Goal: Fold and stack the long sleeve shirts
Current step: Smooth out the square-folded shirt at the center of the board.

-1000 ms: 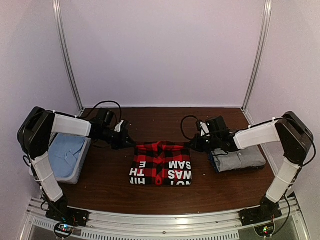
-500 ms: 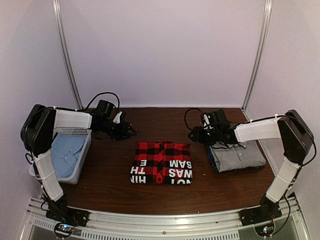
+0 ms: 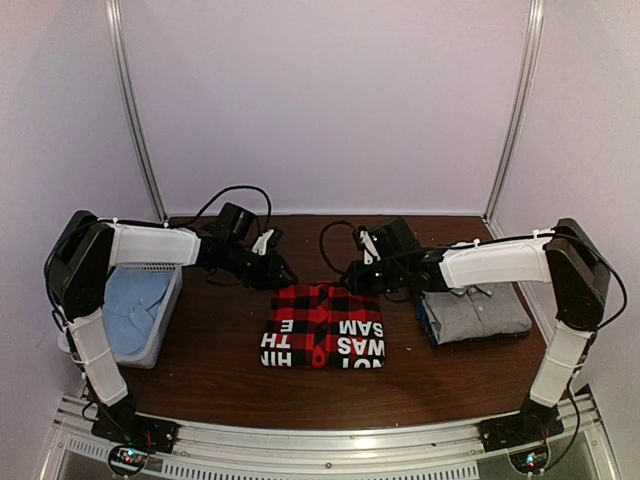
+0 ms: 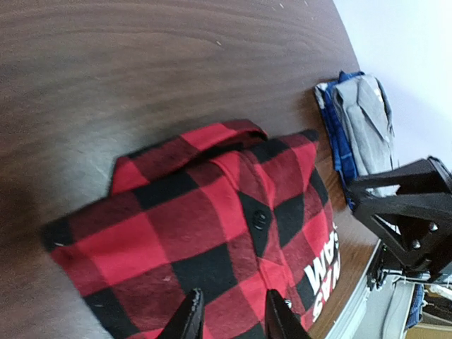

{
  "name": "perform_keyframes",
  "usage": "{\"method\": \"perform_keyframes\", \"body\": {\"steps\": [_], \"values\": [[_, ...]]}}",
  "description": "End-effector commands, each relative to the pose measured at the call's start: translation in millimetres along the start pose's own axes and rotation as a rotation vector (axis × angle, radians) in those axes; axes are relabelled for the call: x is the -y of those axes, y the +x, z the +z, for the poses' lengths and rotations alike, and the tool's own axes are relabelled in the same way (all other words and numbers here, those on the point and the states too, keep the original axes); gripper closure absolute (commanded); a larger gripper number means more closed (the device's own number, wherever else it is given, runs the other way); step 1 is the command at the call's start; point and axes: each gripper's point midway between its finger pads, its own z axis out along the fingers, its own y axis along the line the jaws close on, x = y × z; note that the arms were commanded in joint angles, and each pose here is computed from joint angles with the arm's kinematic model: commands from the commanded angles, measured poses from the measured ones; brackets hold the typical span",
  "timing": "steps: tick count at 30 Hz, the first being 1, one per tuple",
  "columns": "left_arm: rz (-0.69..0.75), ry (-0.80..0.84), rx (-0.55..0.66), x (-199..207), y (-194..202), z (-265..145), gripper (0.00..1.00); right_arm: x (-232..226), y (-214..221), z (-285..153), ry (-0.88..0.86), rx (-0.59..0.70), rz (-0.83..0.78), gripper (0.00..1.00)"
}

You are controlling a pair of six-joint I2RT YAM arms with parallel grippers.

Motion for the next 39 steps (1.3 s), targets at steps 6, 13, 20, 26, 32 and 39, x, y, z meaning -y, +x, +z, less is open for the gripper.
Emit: {"method": "perform_keyframes", "body": {"steps": [6,13,20,26,32,39], "values": [[0.026,0.035,-0.049,16,9,41,0.74,15,17,37,0.067,-0.07,-0.017,0.82],[0.023,-0.082,-0.069,-26,-8,85,0.74,50,15,65,0.139,-0.097,0.012,0.78],[-0.027,-0.144,-0.075,-57,-7,96,0.74,76,14,70,0.174,-0.112,0.049,0.67],[-0.036,-0.16,-0.069,-66,-10,90,0.74,100,13,68,0.203,-0.122,0.087,0.66],[-0.002,-0.186,-0.028,-64,-32,73,0.74,109,14,65,0.212,-0.127,0.103,0.66],[0.028,-0.216,0.011,-62,-52,53,0.74,104,-4,52,0.228,-0.096,0.076,0.65]]}}
